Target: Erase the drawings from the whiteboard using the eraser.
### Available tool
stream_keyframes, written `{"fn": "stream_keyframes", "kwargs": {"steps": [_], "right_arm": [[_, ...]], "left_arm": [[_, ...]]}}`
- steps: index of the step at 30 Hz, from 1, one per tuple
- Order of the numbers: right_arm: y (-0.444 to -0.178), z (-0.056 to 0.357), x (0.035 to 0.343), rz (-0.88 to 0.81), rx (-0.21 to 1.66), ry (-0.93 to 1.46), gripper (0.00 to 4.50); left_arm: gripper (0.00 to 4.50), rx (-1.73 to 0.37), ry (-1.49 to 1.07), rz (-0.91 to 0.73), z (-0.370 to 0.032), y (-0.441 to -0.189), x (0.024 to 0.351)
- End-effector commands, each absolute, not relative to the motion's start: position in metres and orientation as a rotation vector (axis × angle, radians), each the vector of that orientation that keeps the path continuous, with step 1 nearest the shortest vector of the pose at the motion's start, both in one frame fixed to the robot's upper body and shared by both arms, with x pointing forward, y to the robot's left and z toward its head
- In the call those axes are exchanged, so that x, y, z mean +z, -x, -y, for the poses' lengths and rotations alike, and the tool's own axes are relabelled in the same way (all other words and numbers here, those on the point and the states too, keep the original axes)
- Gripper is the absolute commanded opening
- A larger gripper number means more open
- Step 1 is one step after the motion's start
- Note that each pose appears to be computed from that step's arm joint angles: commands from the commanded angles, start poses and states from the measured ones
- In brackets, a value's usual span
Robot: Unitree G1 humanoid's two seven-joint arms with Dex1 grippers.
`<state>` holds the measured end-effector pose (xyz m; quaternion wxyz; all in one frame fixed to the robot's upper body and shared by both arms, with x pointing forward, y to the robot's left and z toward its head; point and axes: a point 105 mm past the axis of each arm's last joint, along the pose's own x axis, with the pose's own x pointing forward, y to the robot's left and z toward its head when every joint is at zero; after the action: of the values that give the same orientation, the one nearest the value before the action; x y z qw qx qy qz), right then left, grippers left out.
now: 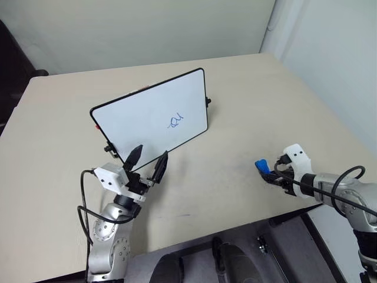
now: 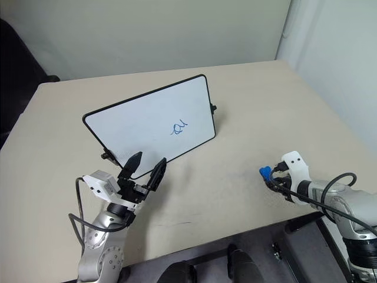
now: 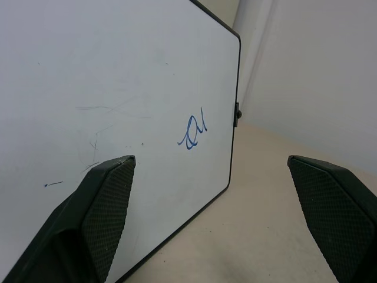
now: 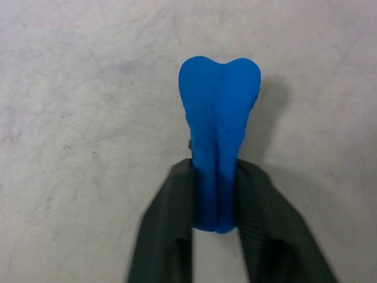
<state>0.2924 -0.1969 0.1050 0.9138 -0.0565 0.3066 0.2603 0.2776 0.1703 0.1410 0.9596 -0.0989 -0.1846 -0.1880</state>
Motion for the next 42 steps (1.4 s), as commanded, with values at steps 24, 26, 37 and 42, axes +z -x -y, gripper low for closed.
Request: {"fn": "stream_keyframes", "kwargs": {"steps": [24,26,37,42], "right_arm": [[-0.314,0.098,0.188,-0.084,0.862,0.049,0.25],[-0.315,0.089,0.190,-0.065,0.889,0.042,0.25],[-0.341,0.021,0.194,0.033,0.963,-0.033,0.25],[-0.367,0.006,0.195,0.044,0.887,-0.045,0.25]], "left_arm": [[4.50,-0.339,0.142,0.410,-0.183,-0.281,0.150],[4.50,-0.336,0.145,0.410,-0.184,-0.281,0.149],[4.50,-0.339,0.161,0.409,-0.186,-0.279,0.147],[4.50,-0.340,0.161,0.410,-0.187,-0.278,0.149]]}}
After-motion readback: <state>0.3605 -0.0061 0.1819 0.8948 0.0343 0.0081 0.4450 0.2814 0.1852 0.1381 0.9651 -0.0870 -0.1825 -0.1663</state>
